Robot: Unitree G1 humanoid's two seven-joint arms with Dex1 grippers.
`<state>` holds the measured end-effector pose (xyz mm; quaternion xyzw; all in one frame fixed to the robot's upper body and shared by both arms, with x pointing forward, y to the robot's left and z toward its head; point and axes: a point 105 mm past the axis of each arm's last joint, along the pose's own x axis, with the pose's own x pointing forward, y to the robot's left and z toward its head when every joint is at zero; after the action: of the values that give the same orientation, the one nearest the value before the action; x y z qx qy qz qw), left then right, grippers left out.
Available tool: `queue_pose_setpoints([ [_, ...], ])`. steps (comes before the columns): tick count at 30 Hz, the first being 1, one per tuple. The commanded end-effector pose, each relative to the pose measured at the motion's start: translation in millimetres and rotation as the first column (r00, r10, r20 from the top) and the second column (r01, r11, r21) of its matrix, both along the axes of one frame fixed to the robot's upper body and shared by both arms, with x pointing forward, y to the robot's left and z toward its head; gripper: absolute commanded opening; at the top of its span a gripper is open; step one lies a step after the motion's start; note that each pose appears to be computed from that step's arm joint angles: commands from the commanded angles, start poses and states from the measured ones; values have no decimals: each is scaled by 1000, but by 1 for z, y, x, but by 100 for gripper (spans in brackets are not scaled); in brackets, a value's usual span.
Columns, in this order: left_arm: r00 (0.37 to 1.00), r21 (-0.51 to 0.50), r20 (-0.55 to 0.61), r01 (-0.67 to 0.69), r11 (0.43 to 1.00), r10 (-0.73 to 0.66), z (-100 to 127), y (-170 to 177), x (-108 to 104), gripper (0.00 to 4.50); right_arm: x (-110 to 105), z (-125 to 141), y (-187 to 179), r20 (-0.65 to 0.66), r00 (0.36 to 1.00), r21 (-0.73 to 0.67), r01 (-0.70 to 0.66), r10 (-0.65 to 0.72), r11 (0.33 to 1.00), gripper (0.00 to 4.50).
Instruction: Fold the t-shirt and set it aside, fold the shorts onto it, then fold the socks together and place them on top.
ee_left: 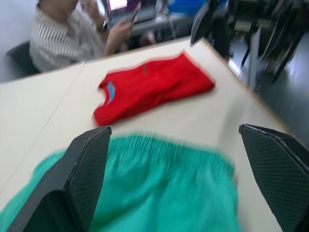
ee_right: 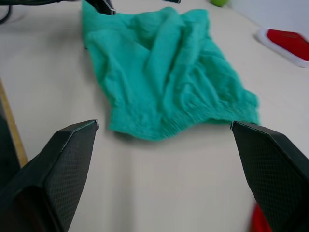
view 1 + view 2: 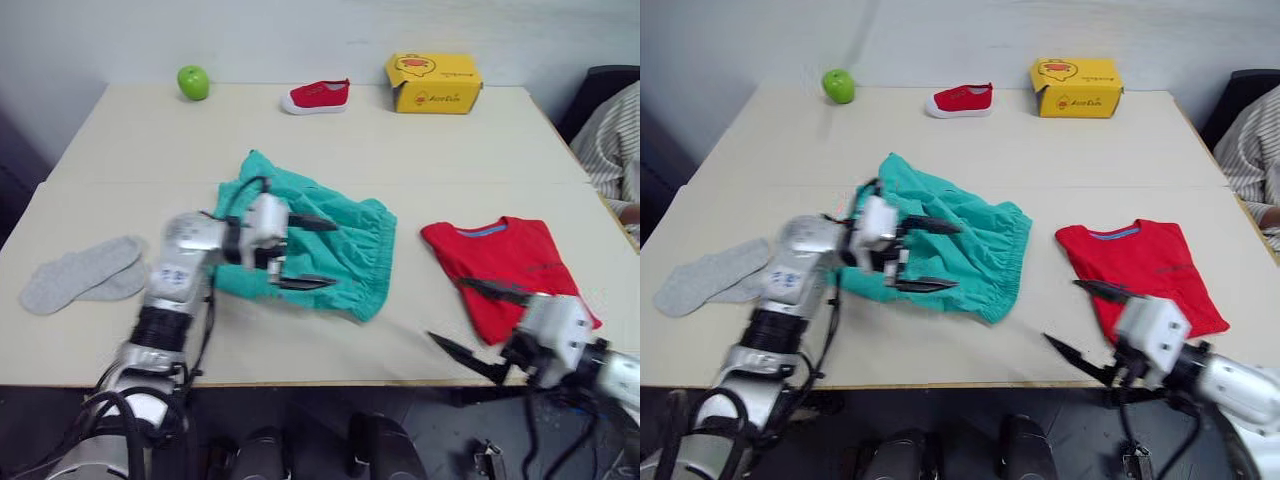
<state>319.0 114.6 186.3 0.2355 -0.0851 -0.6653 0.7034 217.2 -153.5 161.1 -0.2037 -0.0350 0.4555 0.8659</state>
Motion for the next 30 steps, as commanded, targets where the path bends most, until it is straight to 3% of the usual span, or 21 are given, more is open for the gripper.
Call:
queue_pose_setpoints([
  [1,996,120,58,-75,990,69,-15,52,-7,446,6,-19,28,-44,998,-35,-50,49,998,450],
  [5,971,245,88,-237,940,222,-35,109,-15,446,29,-42,46,-49,999,-85,-16,12,996,450],
  [7,950,344,180,-304,889,255,-46,128,-18,446,34,-55,50,-26,999,-184,-40,36,982,450],
  [12,888,361,204,-459,812,411,-66,151,-14,446,51,-69,47,-23,1000,-237,-1,-5,971,450],
  [17,843,421,229,-536,731,487,-82,165,-5,450,64,-69,47,17,999,-256,41,-38,966,287],
  [25,846,478,163,-518,709,508,-100,161,12,450,80,-56,41,80,993,-261,102,-83,960,3],
  [30,856,517,159,-496,697,492,-105,154,26,450,88,-27,41,92,989,-161,132,-118,978,3],
])
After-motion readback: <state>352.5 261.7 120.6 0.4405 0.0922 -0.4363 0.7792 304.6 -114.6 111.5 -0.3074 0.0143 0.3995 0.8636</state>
